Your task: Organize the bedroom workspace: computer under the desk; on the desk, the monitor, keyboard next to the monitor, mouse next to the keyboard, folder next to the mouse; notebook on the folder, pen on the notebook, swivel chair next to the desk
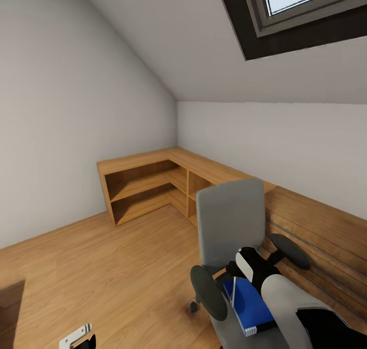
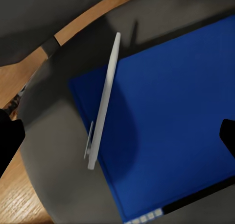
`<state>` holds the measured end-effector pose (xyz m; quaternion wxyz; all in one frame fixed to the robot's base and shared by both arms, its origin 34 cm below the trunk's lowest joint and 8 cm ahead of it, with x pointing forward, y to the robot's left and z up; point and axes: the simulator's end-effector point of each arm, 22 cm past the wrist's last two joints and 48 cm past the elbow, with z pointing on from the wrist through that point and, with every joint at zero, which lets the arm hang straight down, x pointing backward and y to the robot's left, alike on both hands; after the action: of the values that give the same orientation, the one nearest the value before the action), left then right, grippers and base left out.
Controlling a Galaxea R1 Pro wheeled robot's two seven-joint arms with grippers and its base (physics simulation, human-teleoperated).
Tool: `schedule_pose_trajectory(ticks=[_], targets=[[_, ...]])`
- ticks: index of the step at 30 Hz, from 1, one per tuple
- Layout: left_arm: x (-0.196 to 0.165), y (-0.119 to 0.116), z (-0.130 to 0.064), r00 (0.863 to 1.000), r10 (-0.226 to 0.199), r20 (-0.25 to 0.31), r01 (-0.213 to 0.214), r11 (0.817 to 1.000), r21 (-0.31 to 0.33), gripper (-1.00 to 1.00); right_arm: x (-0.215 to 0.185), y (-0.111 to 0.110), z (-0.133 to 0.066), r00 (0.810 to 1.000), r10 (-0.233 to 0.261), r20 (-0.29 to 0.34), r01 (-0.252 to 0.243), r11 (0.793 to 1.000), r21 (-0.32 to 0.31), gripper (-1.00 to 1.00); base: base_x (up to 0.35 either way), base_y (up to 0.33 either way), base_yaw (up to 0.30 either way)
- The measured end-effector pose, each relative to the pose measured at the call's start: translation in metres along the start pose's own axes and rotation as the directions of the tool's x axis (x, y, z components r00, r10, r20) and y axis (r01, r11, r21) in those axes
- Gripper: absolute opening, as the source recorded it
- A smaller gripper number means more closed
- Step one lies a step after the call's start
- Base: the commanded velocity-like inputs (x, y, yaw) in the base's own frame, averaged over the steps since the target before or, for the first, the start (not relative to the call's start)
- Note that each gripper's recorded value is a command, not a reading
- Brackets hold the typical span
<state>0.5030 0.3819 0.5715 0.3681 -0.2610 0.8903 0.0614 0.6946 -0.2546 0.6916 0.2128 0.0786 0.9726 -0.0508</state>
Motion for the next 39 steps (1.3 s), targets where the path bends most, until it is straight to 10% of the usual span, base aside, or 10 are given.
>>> schedule_pose_trajectory(ticks=[39], targets=[[0.05, 0.009, 0.047, 1.0, 0.0, 0.001, 0.0, 1.0, 0.0, 1.0, 0.032, 0.006, 0.06, 1.0, -0.001, 0.008, 0.001, 1.0, -0.005, 1.0, 0.0, 0.0, 0.0]])
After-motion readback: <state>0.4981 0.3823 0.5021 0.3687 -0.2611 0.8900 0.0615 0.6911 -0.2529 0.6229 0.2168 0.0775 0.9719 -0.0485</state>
